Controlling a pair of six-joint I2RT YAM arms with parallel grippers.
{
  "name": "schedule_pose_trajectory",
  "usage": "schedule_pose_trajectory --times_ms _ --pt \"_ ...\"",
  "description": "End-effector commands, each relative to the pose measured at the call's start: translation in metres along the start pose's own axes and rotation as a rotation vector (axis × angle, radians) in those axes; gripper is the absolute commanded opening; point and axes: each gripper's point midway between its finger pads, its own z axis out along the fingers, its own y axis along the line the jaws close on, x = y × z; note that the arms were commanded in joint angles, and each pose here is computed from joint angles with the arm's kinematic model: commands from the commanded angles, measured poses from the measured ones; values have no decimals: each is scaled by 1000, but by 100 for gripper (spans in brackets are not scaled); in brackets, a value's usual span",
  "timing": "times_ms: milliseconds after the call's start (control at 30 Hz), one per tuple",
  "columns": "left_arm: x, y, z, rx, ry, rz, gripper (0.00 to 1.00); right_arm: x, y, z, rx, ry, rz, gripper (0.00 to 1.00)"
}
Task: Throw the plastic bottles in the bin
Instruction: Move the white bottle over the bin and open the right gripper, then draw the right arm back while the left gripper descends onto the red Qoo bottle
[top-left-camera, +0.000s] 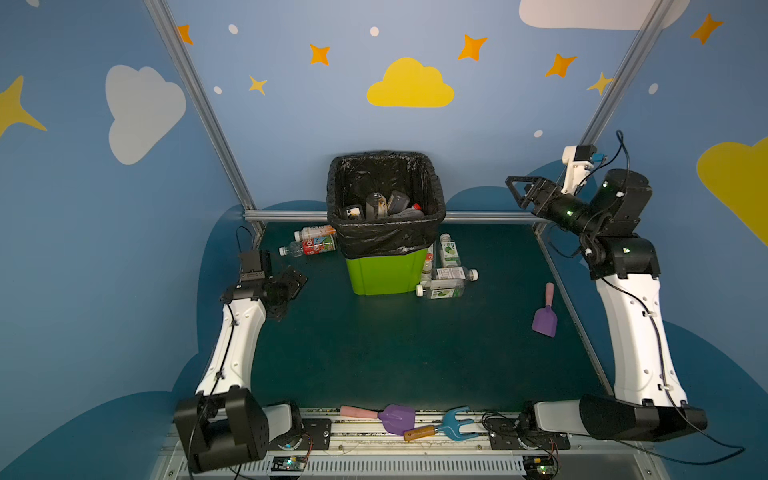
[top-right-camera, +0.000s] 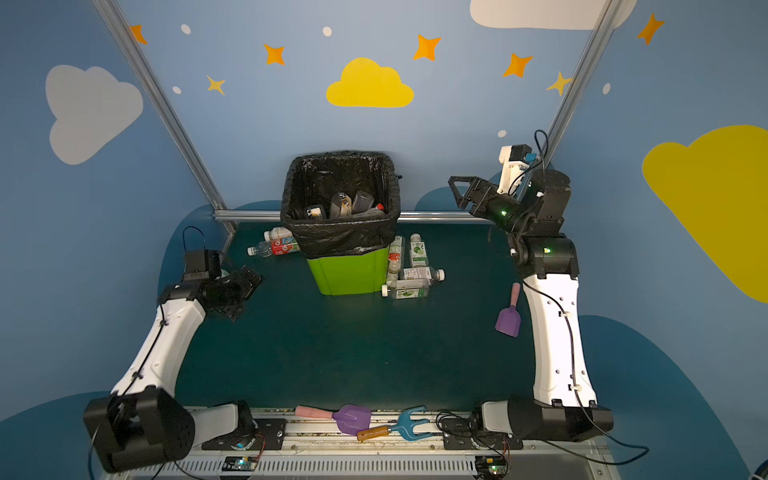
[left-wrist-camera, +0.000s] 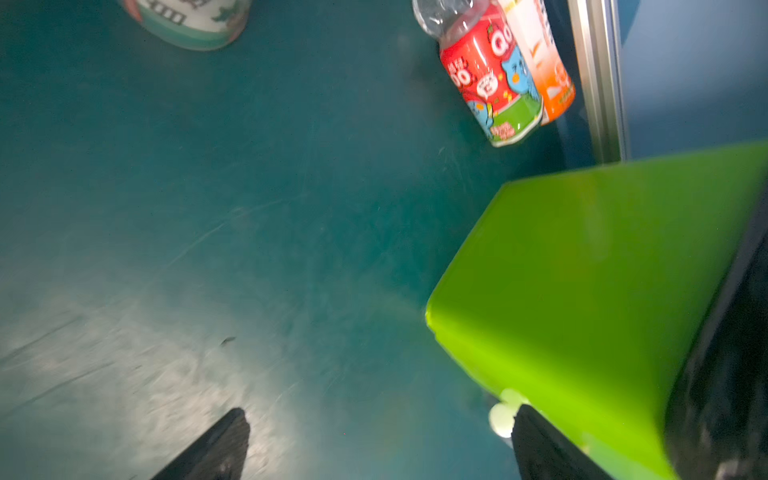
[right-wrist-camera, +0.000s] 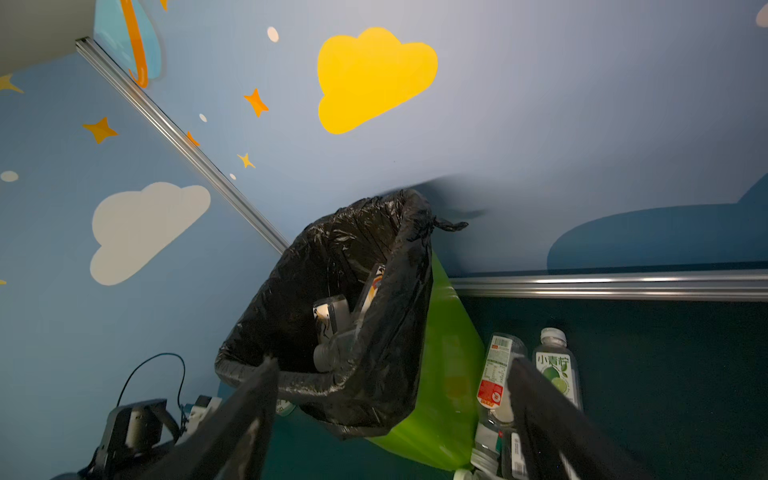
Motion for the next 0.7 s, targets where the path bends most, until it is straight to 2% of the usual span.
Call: schedule_pose_trajectory --times_ms 0,167,433,667 --pt "-30 -28 23 104 26 -104 99 27 -24 11 21 92 54 85" --pt "-65 -44 68 99 76 -170 99 38 -36 15 23 130 97 85" --pt "-116 -75 123 101 31 -279 98 45 -63 27 36 159 167 86" --pt "-123 -87 167 40 36 -303 98 41 -90 41 50 161 230 86"
